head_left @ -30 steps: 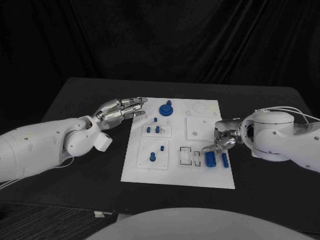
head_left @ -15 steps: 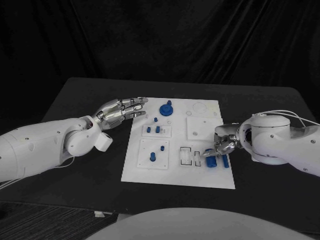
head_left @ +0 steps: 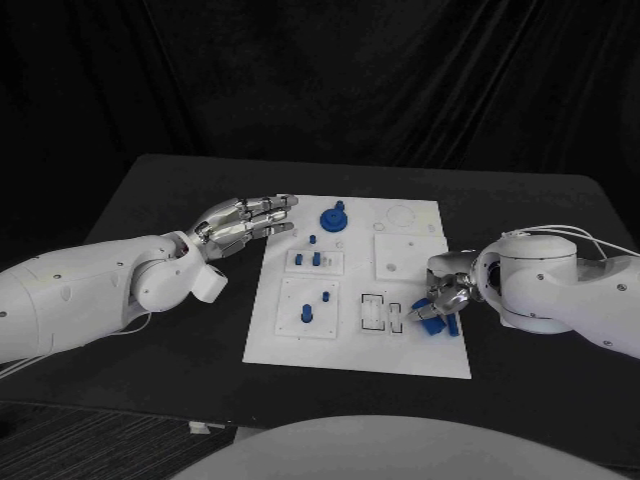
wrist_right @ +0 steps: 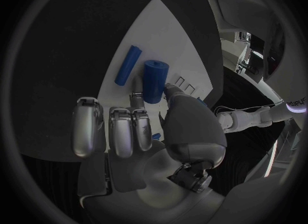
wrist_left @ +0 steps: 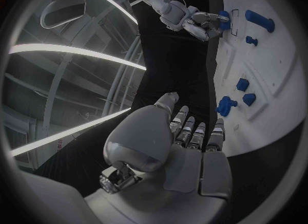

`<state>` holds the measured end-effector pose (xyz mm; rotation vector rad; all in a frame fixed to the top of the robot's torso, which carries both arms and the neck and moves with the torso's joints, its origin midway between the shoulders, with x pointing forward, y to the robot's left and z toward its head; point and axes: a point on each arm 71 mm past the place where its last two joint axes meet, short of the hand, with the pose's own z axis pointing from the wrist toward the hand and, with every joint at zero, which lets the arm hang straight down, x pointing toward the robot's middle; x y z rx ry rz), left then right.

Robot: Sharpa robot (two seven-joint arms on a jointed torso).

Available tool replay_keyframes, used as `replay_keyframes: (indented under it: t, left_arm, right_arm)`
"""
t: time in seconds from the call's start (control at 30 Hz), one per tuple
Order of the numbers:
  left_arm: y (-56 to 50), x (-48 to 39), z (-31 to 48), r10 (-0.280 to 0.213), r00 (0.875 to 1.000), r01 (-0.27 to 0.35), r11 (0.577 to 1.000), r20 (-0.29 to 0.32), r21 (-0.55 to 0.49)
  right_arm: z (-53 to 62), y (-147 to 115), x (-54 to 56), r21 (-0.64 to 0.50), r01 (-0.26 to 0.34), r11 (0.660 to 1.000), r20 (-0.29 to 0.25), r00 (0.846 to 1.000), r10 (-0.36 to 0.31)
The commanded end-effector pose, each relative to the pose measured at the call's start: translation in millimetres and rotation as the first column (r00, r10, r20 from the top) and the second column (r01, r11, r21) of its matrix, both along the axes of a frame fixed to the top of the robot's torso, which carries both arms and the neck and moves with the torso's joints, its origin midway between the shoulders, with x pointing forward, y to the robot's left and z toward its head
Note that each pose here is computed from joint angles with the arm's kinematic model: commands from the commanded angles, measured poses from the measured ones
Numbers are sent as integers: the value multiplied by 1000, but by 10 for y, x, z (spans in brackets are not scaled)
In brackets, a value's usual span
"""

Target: Assemble the parts on the task board

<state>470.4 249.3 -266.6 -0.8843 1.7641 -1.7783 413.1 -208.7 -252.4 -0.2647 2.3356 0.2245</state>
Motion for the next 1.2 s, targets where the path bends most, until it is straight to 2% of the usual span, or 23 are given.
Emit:
replay_keyframes:
  t: [0.03,0.17,0.3,0.47,0.6,0.67,0.8,0.9,1.03,1.2]
  left_arm:
    - [-17,-6,5,-8,1000,8,1000,1,-20]
    - [-13,-5,3,-7,1000,7,1000,1,-20]
    - [-8,-4,-2,-6,1000,6,1000,1,-19]
    - [-5,-4,-5,-5,1000,5,1000,0,-18]
    - [-10,-2,-7,-6,1000,6,1000,0,-18]
    - [-15,-1,-8,-6,1000,6,1000,0,-18]
    - [-22,-1,-8,-7,1000,7,1000,0,-19]
    - [-23,-1,-9,-8,1000,8,1000,-1,-19]
    - [-30,-1,-10,-10,1000,10,1000,-2,-20]
    - [-37,-4,-11,-14,1000,14,1000,-4,-20]
  right_arm:
    - [-22,-10,-8,8,14,1000,10,1000,-14]
    - [-12,-19,-22,39,37,999,6,999,-37]
    - [23,-50,-40,114,109,987,-38,994,-105]
    - [140,-70,-16,201,199,959,-95,978,-183]
    - [225,-64,3,268,282,921,-165,956,-244]
    - [245,-48,5,296,327,897,-211,939,-272]
    - [244,-5,-1,326,396,858,-296,905,-305]
    - [224,39,-5,334,423,842,-338,888,-312]
    - [159,109,-19,329,438,837,-379,873,-308]
    - [68,180,-38,319,446,837,-400,863,-308]
